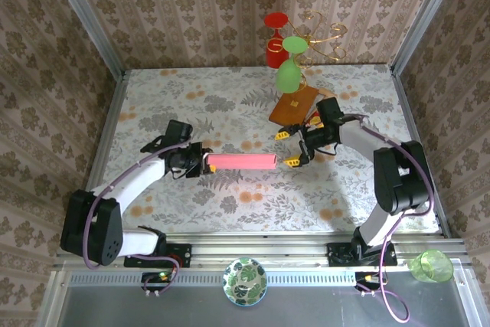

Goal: Fold the paper box

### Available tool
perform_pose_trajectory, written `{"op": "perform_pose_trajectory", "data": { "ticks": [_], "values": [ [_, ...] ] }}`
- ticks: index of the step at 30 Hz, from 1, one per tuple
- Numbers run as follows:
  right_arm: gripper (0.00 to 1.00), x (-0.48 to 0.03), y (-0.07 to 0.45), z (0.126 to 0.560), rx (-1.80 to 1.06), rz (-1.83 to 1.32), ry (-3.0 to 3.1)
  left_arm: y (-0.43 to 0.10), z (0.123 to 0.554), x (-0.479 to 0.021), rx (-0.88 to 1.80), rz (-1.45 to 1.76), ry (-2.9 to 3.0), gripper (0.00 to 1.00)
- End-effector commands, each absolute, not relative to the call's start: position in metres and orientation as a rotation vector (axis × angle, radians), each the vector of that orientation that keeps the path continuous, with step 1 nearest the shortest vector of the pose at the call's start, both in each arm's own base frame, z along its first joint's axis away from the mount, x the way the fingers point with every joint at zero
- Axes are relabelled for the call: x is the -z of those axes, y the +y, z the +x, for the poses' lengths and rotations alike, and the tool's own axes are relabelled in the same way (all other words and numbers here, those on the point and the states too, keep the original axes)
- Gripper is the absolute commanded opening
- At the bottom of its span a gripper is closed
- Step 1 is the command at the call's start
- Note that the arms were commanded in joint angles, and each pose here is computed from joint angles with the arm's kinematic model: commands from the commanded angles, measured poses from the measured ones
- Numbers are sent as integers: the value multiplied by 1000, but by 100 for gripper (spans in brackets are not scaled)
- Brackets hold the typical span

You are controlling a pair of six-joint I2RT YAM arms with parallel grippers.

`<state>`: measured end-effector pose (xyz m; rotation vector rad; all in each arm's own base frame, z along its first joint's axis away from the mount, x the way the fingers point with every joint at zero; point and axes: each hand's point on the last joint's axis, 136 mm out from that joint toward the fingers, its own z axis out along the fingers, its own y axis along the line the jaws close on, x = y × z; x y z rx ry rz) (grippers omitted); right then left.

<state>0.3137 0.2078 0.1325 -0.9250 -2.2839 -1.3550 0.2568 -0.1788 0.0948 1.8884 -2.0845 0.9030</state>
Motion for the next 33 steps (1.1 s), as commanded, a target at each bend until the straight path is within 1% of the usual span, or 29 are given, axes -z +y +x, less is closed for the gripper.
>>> {"op": "perform_pose_trajectory", "data": {
  "ticks": [1, 4, 9, 10, 13, 17, 19, 25, 29, 33],
  "values": [
    [76, -148, 198, 306, 1321, -829, -2434, -161, 240, -98, -750, 1925, -2101, 3],
    [68, -155, 189, 308, 1296, -724, -2616, -148, 232, -95, -660, 1984, -2098, 2],
    [50, -176, 180, 314, 1319, -511, -2953, -133, 231, -85, -548, 2083, -2042, 2],
    [45, -181, 183, 312, 1325, -429, -3023, -131, 234, -84, -536, 2101, -2037, 1],
    [37, -194, 192, 306, 1279, -130, -3246, -126, 240, -76, -486, 2119, -2017, 1],
    [34, -206, 222, 290, 1239, 407, -3429, -121, 247, -71, -429, 2112, -2014, 0],
    [34, -204, 231, 284, 1170, 561, -3448, -118, 248, -69, -396, 2111, -2011, 0],
    [34, -190, 249, 278, 905, 846, -3421, -114, 249, -63, -354, 2116, -1999, 0],
    [33, -175, 253, 282, 741, 926, -3397, -112, 248, -60, -332, 2121, -1986, 0],
    [32, -175, 260, 290, 721, 959, -3390, -111, 248, -56, -315, 2120, -1977, 0]
  ]
}}
